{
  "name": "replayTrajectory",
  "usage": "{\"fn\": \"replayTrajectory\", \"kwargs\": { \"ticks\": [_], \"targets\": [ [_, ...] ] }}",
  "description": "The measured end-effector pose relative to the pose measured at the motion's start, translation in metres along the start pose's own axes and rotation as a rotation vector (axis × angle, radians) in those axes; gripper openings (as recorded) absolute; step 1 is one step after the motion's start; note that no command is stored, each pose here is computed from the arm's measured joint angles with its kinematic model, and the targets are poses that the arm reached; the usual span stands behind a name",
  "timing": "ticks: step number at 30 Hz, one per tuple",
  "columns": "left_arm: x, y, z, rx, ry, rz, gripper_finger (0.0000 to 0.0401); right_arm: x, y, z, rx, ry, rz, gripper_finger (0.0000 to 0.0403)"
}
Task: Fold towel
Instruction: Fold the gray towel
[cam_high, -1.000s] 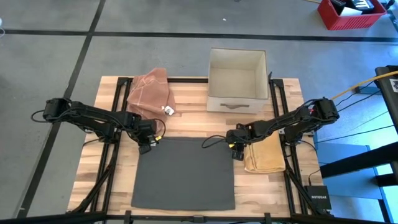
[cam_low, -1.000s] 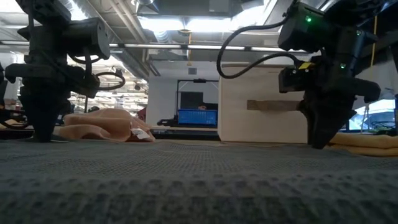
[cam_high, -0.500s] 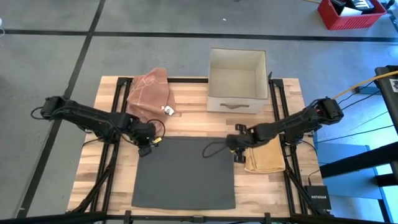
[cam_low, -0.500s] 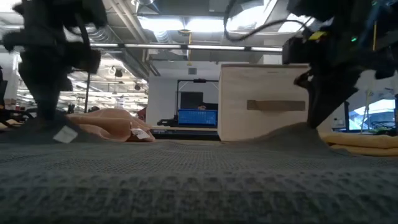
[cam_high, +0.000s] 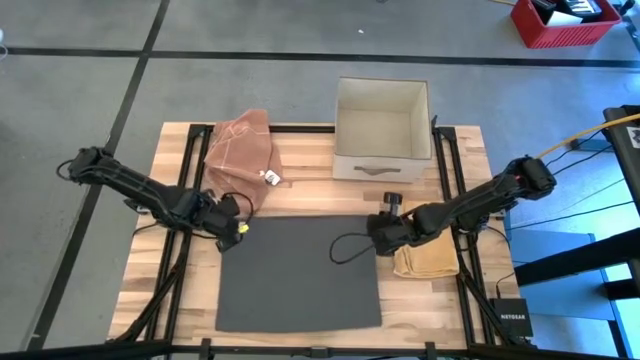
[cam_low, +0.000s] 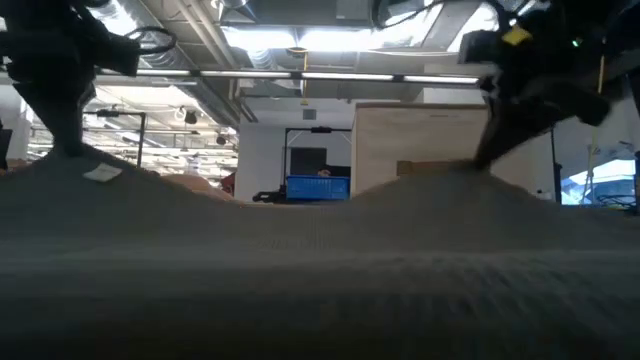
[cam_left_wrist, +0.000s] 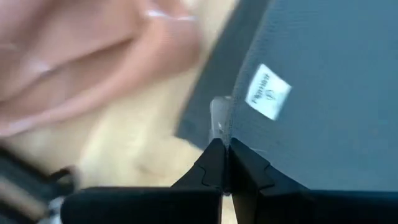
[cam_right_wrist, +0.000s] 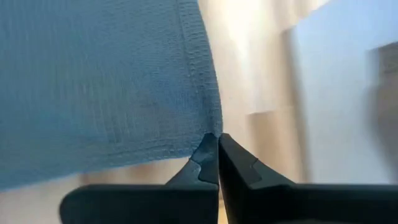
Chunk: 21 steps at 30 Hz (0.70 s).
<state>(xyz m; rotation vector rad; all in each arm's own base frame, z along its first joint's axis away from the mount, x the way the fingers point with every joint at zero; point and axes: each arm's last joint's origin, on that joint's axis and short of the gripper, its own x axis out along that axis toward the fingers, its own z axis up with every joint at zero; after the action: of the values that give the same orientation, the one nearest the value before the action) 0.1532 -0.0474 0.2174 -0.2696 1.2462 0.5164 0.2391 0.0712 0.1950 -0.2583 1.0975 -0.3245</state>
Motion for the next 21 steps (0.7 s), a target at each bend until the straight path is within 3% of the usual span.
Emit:
{"fn": "replayTrajectory", "kwargs": {
  "ticks": [4,11,21],
  "targets": [
    [0.002,0.004,-0.001,-0.013,-0.080,0.106,0.0002,-0.002,-0.008,0.002,0.012,-0.034,-0.089,0.0001],
    [0.037,0.020,-0.012,-0.069,-0.082,0.229,0.0002,0.023,-0.020,-0.014,0.057,0.005,-0.177,0.0001],
    [0.064,0.031,-0.019,-0.110,-0.161,0.305,0.0001,0.046,-0.041,-0.017,0.105,0.008,-0.277,0.0001]
  ]
}}
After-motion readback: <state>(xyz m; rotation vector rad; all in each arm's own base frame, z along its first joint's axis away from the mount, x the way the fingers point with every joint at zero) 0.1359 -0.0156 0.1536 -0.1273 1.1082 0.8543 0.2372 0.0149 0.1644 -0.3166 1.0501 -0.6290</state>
